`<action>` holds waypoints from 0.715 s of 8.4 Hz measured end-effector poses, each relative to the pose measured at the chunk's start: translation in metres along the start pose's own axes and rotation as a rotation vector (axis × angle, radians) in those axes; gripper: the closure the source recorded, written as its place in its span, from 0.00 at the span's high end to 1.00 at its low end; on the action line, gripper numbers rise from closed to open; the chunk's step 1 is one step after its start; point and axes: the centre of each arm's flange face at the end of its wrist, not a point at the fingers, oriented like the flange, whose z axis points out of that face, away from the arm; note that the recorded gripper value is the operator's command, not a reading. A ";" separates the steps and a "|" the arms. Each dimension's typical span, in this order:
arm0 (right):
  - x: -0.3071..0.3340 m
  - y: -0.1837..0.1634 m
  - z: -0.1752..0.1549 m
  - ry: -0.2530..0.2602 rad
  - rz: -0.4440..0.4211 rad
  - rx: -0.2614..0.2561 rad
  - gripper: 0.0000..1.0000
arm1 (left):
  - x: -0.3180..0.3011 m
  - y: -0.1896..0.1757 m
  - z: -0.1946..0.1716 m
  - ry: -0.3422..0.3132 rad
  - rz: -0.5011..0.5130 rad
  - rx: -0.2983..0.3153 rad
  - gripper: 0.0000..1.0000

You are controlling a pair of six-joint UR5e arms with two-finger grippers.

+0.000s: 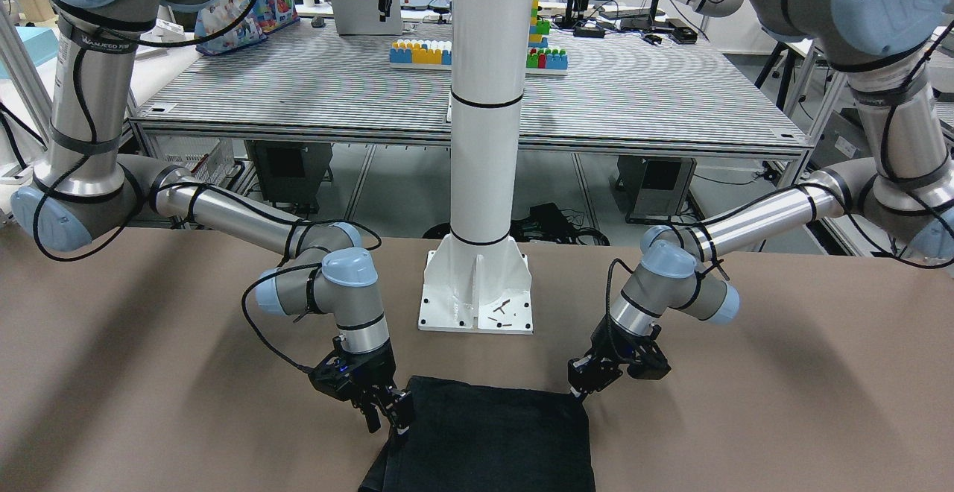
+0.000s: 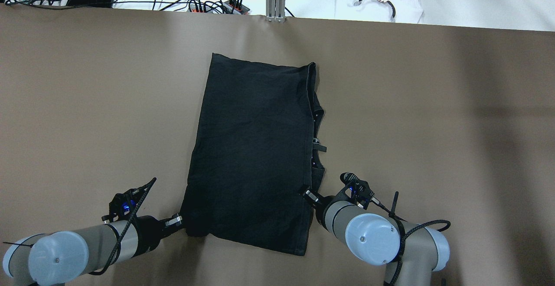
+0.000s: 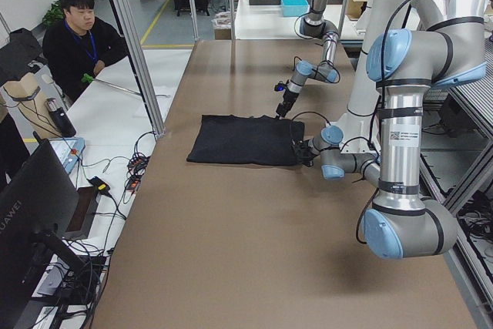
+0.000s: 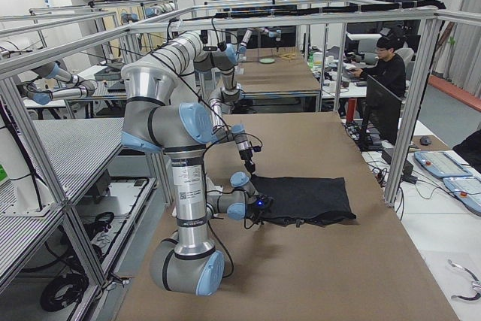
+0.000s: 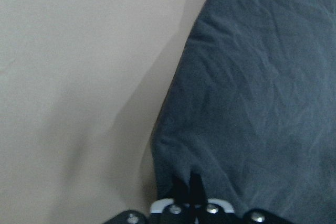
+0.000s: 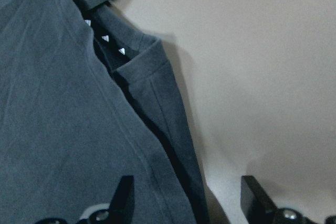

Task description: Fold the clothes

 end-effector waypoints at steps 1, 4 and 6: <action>-0.001 0.007 0.000 -0.001 -0.004 -0.004 0.71 | -0.002 0.000 0.000 -0.003 0.000 0.001 0.00; -0.011 0.023 0.011 0.012 -0.015 0.010 0.40 | -0.003 -0.001 0.000 -0.006 0.002 0.001 0.00; -0.017 0.028 0.014 0.009 -0.015 0.010 0.08 | -0.003 -0.001 0.000 -0.006 0.002 0.002 0.00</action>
